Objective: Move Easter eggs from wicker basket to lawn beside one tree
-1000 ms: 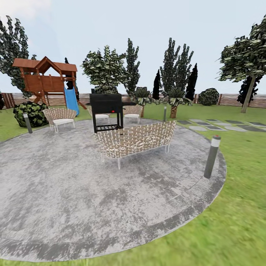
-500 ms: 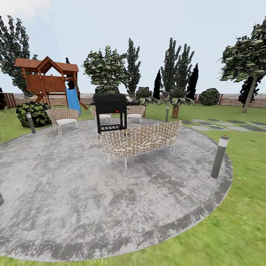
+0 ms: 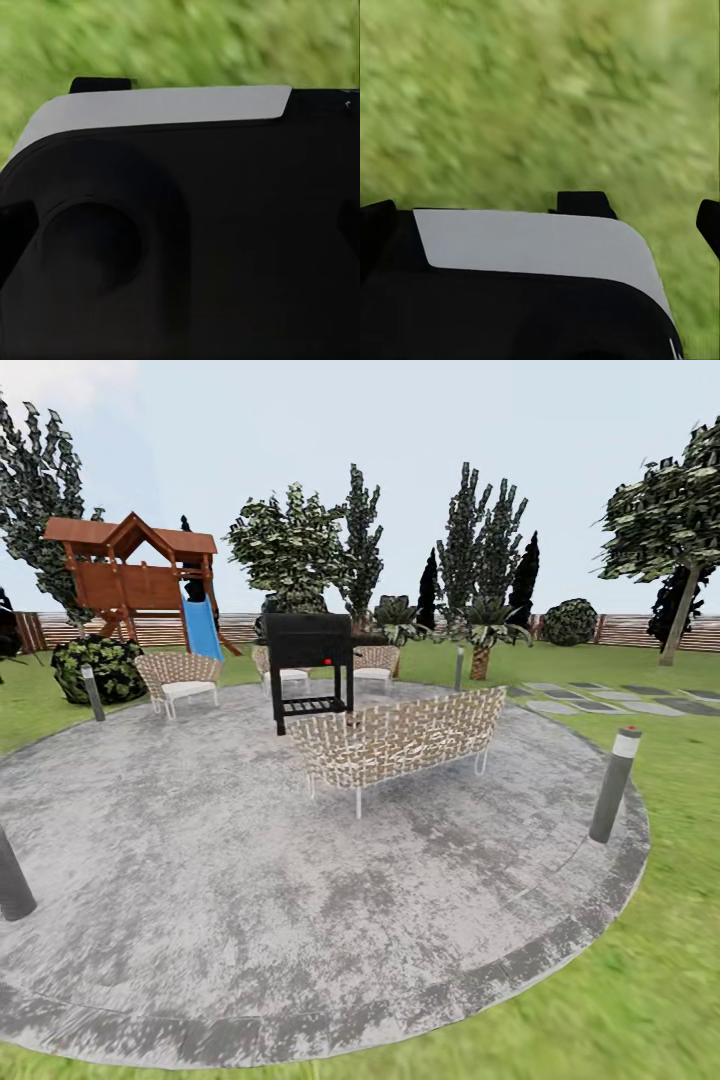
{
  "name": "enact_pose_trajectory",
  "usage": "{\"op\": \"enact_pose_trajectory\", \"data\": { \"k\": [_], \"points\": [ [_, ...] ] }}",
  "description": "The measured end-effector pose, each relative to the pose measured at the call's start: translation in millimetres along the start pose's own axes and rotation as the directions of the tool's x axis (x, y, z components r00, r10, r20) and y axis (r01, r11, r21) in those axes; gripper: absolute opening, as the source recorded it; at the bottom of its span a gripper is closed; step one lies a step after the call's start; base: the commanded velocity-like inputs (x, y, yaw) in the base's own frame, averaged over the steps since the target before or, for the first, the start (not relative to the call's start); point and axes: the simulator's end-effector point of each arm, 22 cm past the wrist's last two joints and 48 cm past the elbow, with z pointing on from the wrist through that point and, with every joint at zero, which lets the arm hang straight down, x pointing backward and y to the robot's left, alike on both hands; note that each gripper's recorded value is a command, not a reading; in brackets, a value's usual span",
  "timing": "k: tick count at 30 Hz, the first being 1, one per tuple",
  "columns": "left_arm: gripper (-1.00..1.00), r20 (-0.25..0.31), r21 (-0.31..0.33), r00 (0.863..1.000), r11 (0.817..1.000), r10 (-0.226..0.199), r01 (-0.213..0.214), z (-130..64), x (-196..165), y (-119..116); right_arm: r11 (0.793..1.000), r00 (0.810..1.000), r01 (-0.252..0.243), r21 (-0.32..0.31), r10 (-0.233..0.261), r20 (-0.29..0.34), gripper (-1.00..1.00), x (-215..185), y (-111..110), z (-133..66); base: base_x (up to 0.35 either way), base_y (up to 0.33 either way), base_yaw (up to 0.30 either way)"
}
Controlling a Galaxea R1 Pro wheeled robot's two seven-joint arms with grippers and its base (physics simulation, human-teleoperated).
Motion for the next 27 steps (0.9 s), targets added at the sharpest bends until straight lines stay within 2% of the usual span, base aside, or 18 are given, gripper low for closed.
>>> {"op": "enact_pose_trajectory", "data": {
  "k": [27],
  "points": [
    [1.0, -0.004, 0.0, 1.0, 1.0, 0.0, 0.0, 0.0, 1.6, 0.1, 1.0, 1.0, 0.0, -0.004, 0.0, -0.002, 1.0, 0.7, 2.1, -0.1, 0.0, 0.33, 0.0]
  ]
}}
